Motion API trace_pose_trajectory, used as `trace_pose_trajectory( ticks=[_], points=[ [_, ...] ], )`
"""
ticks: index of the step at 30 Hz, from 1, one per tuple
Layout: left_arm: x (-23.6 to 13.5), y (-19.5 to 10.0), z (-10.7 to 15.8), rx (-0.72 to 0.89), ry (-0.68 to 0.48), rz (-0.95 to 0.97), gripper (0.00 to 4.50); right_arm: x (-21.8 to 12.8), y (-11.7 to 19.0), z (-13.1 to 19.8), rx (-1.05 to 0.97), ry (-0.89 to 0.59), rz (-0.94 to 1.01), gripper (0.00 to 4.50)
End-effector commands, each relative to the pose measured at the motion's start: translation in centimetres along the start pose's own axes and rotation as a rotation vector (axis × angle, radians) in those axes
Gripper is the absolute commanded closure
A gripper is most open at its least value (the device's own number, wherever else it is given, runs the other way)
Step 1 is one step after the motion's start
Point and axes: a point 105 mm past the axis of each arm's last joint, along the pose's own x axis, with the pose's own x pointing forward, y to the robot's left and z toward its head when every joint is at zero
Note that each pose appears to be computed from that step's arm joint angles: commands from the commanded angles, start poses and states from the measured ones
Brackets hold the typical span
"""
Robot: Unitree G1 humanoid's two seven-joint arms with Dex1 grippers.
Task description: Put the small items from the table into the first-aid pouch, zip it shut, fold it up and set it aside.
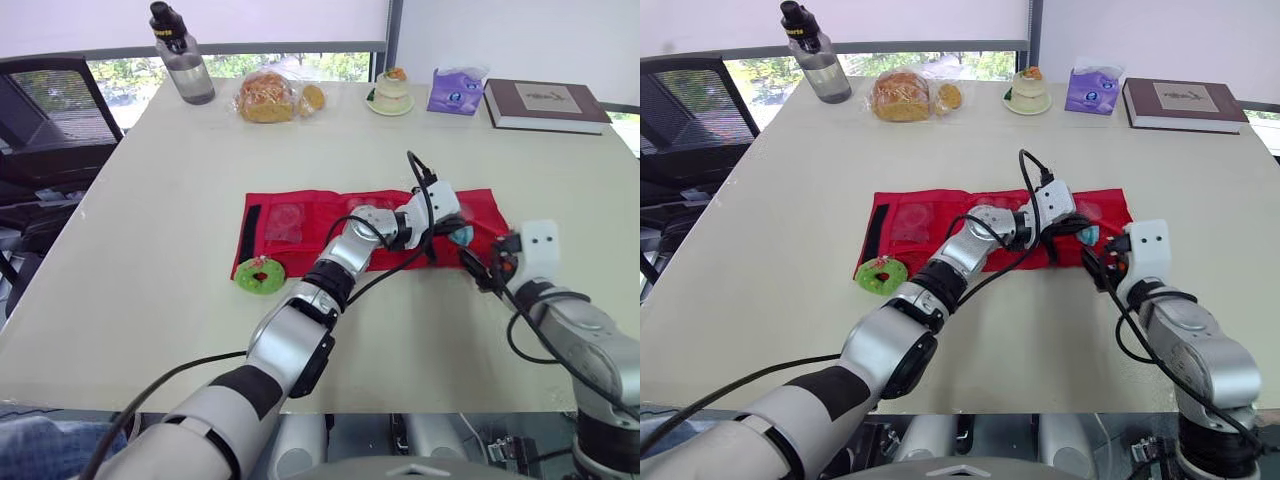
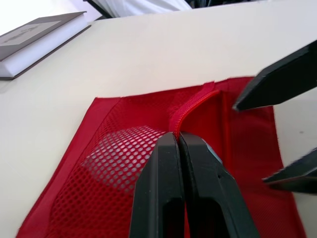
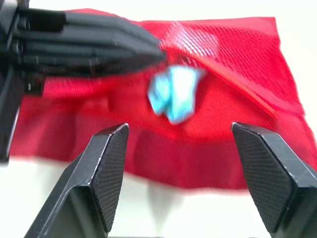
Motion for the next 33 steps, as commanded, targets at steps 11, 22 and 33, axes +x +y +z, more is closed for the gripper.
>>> trace_pose_trajectory(
  ticks=[11,22,33],
  points=[
    [0.6,-1.0,1.9,0.025,-0.073,-0.043,4.5,3.5,0.9,0.3,-0.028,-0.061,0.017,4.46],
    [0.4,-1.3,1.3,0.021,-0.061,-0.058,4.5,6.7,-0.8,1.6,-0.029,-0.185,-0.093,4.46],
    [0.1,-1.0,2.1,-0.043,-0.122,-0.091,4.01,-2.9,-2.3,1.3,-0.099,-0.228,-0.042,4.5]
  ],
)
